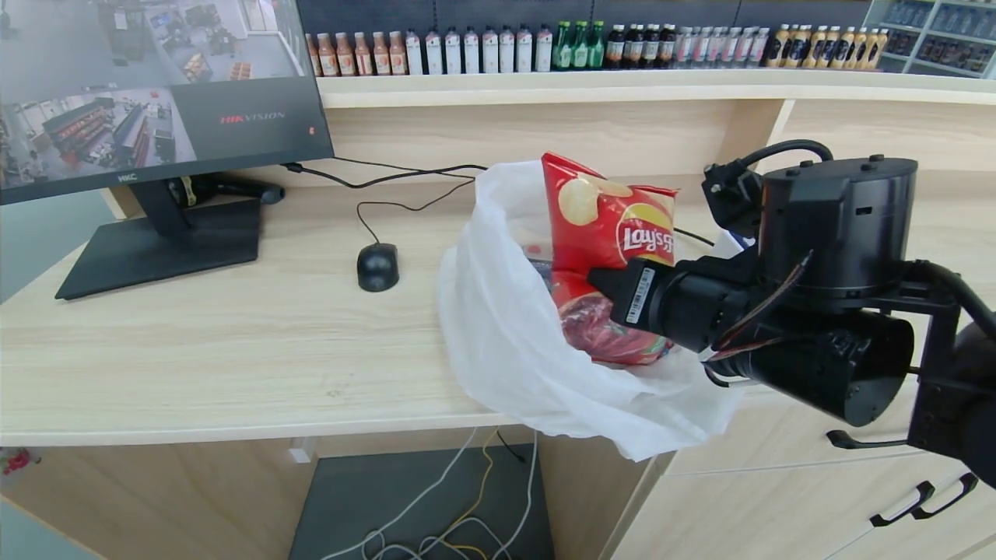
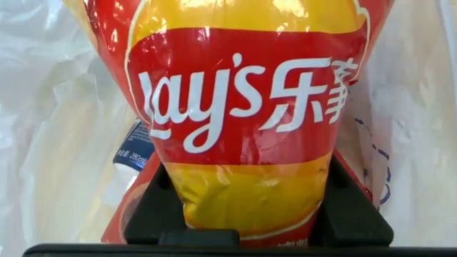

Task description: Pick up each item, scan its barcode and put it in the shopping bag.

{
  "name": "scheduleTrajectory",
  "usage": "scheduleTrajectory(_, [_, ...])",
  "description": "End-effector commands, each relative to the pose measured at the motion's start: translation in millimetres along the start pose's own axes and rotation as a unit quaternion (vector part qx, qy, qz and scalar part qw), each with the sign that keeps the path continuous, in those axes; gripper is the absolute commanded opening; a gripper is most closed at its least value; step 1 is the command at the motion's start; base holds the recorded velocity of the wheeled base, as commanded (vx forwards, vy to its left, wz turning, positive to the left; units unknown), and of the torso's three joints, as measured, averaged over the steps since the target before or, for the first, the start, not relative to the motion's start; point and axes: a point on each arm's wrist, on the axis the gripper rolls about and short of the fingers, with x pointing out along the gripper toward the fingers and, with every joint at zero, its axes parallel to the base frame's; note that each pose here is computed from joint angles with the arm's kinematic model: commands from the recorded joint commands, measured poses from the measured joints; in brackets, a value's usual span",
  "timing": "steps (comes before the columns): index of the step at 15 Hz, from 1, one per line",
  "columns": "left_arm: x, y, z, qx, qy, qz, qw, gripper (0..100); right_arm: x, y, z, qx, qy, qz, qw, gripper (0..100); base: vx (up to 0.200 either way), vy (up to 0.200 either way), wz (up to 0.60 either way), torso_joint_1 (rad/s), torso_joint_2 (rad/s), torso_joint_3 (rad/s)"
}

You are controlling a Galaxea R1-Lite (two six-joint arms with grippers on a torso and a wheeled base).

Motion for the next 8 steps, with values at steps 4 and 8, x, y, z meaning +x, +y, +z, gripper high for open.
scheduleTrajectory(4, [0.0,0.0,0.0,0.0,0.0,0.001,1.0,100,7.3,1.8,-1.1,-0.004,0.002,0.001,1.0,0,0.0,0.0,0.0,0.0,0.0,0.0])
scheduleTrajectory(8, [0.0,0.0,0.0,0.0,0.0,0.0,1.0,100,7.3,1.4,-1.9,-0.004,0.003,0.0,1.0,100,0.0,0.0,0.0,0.0,0.0,0.0])
